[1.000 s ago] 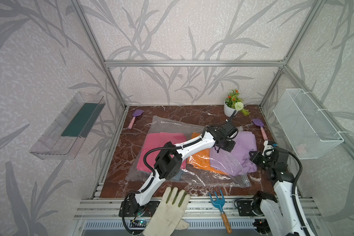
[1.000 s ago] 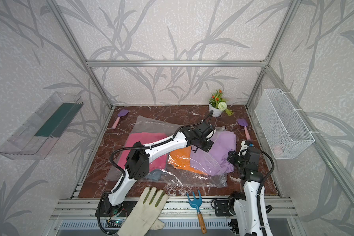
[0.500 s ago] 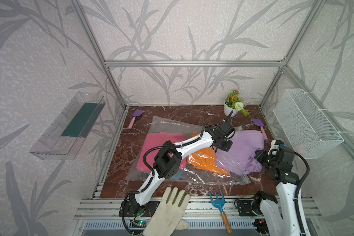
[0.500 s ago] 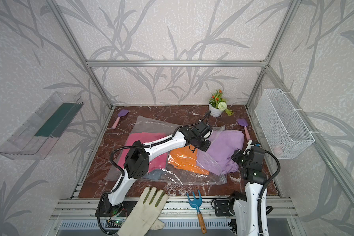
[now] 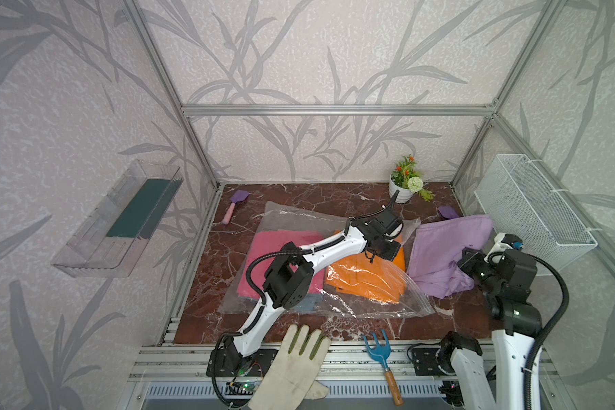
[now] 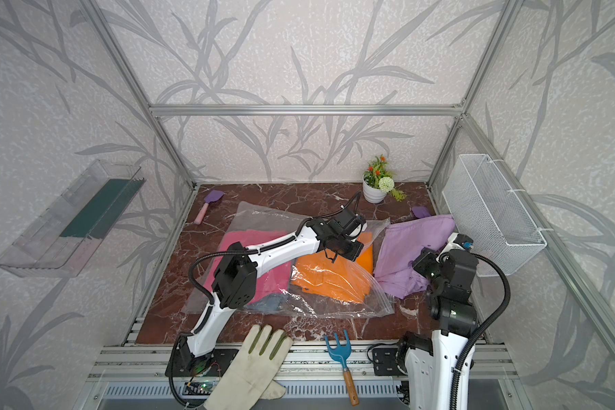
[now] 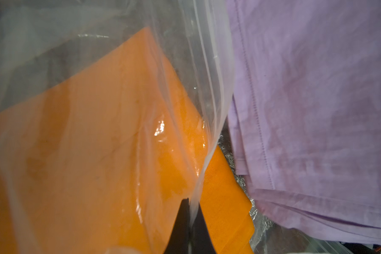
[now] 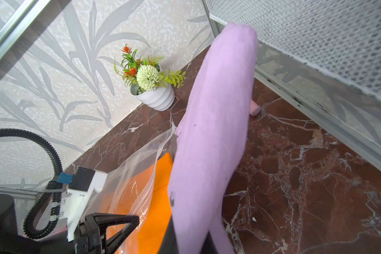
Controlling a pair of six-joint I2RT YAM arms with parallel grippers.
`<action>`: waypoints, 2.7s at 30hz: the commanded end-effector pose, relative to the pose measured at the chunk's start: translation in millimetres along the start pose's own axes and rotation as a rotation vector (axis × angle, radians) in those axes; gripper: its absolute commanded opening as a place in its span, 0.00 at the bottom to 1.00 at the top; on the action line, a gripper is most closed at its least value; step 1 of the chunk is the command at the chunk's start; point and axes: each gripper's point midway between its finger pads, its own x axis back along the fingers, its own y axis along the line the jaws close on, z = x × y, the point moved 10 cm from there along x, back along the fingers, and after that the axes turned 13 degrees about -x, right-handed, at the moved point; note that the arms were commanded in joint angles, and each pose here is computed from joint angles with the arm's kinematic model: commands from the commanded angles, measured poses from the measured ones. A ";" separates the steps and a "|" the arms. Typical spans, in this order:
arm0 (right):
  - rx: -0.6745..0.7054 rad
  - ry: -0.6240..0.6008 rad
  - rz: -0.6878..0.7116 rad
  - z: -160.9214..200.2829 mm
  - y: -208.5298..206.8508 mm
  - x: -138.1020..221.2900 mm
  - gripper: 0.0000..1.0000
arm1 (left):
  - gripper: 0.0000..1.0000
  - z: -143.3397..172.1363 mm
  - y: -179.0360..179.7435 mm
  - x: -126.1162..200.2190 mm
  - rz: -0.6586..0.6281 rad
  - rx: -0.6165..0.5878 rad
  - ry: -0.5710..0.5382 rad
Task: Take the trousers out of the vacuum bag
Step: Take out the trousers from the vacuum bag, then place the trousers at the center of the board.
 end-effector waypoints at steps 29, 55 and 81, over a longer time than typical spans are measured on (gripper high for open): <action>0.191 -0.257 0.010 -61.0 45.3 38.2 0.00 | 0.00 -9.8 73.8 73.0 -0.102 0.116 -0.170; 0.178 -0.257 0.118 -57.4 27.8 16.0 0.00 | 0.00 12.0 134.3 131.6 -0.230 0.227 -0.251; 0.070 -0.386 0.048 -84.6 40.1 -13.6 0.00 | 0.00 49.7 150.1 164.4 -0.303 0.259 -0.281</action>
